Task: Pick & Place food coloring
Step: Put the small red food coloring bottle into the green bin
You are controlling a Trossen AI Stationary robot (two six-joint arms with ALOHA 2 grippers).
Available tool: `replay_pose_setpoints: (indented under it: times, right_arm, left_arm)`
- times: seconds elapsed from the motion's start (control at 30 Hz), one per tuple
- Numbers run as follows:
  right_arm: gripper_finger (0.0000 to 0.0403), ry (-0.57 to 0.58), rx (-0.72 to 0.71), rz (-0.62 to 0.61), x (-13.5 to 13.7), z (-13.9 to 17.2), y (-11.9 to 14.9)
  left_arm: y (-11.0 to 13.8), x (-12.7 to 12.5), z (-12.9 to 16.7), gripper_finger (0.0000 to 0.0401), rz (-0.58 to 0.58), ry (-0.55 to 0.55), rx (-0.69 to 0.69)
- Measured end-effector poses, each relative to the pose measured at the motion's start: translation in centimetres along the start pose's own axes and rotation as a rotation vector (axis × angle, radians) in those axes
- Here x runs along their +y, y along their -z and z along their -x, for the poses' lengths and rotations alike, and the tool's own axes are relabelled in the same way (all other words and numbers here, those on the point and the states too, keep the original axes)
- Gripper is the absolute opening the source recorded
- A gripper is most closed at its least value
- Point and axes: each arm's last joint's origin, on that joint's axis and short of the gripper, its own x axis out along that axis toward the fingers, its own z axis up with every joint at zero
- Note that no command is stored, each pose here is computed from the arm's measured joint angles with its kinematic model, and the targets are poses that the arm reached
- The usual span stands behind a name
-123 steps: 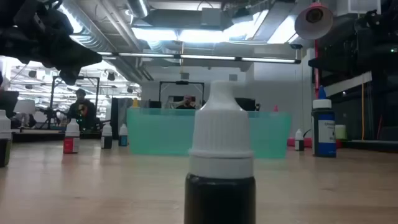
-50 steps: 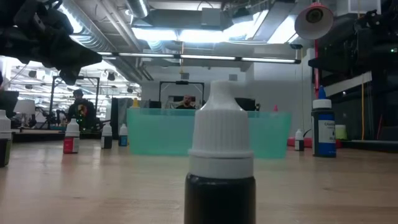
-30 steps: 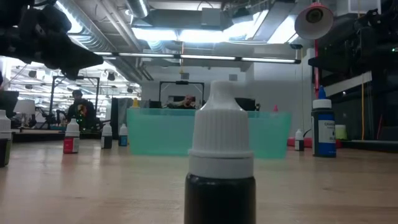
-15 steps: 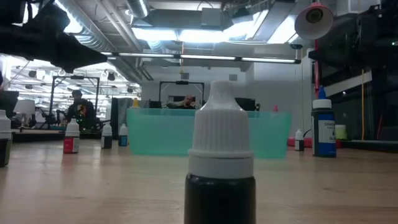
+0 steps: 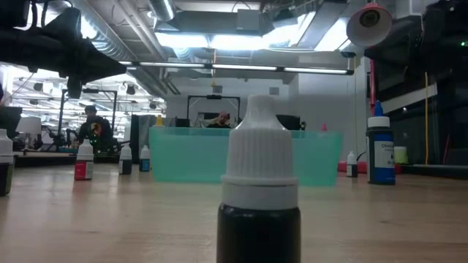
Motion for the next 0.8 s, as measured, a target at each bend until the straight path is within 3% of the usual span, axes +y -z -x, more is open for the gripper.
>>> replay_pose_setpoints:
  times: [0.17, 0.33, 0.6, 0.8]
  right_arm:
    - [0.0012, 0.007, -0.032, 0.034, -0.2, 0.0, -1.6]
    - [0.0012, 0.013, -0.039, 0.057, -0.6, 0.2, -3.4]
    - [0.0012, 0.067, -0.021, 0.082, -1.3, 0.5, -5.6]
    - [0.0012, 0.071, -0.032, 0.105, -1.4, 0.6, -6.2]
  left_arm:
    - [-0.8, -0.3, 0.1, 0.0015, 0.030, 0.035, -0.035]
    - [-4.2, -1.9, 0.4, 0.0026, 0.014, 0.068, -0.009]
    - [-10.4, -5.9, -1.0, 0.0029, -0.193, -0.094, 0.422]
    - [-12.7, -8.8, -3.2, 0.0051, -0.318, -0.165, 0.714]
